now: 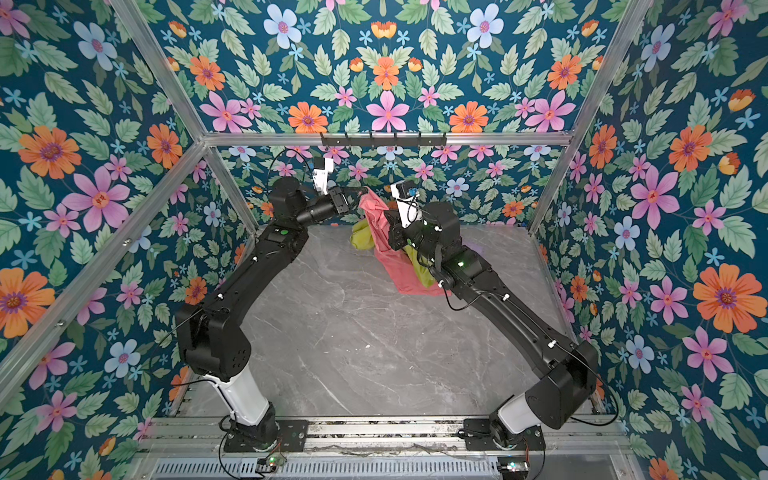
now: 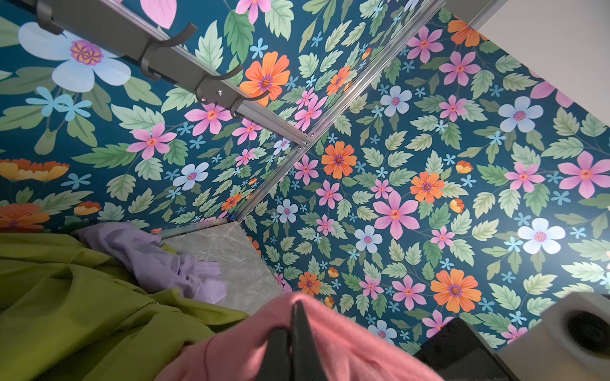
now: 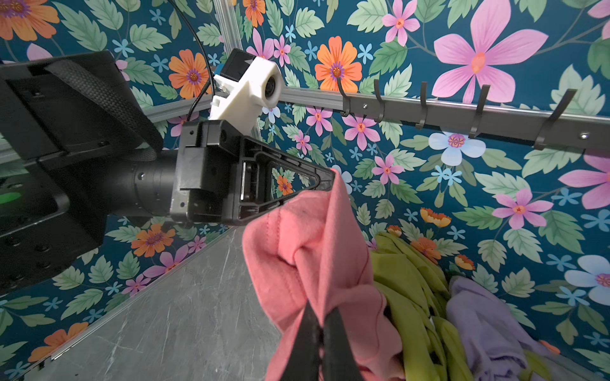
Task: Pick out a specific cloth from the pile
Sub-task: 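Lift the pink cloth upward out of the pile with both grippers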
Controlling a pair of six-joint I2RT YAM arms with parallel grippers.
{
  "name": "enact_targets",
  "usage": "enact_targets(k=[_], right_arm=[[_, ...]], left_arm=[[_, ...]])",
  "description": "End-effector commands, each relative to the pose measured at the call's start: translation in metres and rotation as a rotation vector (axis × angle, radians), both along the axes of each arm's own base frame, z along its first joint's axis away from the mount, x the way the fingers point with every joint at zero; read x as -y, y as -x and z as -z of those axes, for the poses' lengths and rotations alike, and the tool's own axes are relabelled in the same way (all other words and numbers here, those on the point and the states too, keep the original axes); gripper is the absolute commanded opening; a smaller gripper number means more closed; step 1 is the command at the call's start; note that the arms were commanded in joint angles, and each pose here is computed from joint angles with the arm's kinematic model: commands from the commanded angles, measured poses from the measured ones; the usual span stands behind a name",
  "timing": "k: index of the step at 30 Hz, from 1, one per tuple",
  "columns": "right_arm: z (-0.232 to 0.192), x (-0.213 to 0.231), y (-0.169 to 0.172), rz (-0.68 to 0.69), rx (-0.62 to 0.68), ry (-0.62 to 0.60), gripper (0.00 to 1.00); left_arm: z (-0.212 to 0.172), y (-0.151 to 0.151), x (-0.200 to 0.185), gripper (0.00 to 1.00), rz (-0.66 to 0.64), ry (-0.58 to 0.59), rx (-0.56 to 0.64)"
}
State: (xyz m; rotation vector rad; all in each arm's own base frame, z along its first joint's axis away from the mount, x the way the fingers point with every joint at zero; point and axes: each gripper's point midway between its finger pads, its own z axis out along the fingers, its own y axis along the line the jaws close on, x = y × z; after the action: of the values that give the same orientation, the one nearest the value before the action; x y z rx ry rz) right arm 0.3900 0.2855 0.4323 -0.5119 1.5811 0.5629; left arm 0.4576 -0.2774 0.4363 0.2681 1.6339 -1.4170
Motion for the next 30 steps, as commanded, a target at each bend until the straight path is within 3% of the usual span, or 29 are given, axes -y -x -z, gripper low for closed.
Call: enact_targets(k=[1,24,30], right_arm=[[-0.029,-0.001,0.012,-0.041,0.075,-0.045,0.00],[-0.063,0.003,0.038,-0.090,0.149,-0.042,0.00],[-0.032,0.002,0.028,-0.067,0.102,0.009,0.00]], left_arm=[[-0.029,0.006,-0.006,0.00,-0.020,0.041,0.086],[-0.040,0.003,-0.010,0.00,-0.033,0.037,0.119],[-0.027,0.000,-0.009,0.00,-0.032,0.022,0.087]])
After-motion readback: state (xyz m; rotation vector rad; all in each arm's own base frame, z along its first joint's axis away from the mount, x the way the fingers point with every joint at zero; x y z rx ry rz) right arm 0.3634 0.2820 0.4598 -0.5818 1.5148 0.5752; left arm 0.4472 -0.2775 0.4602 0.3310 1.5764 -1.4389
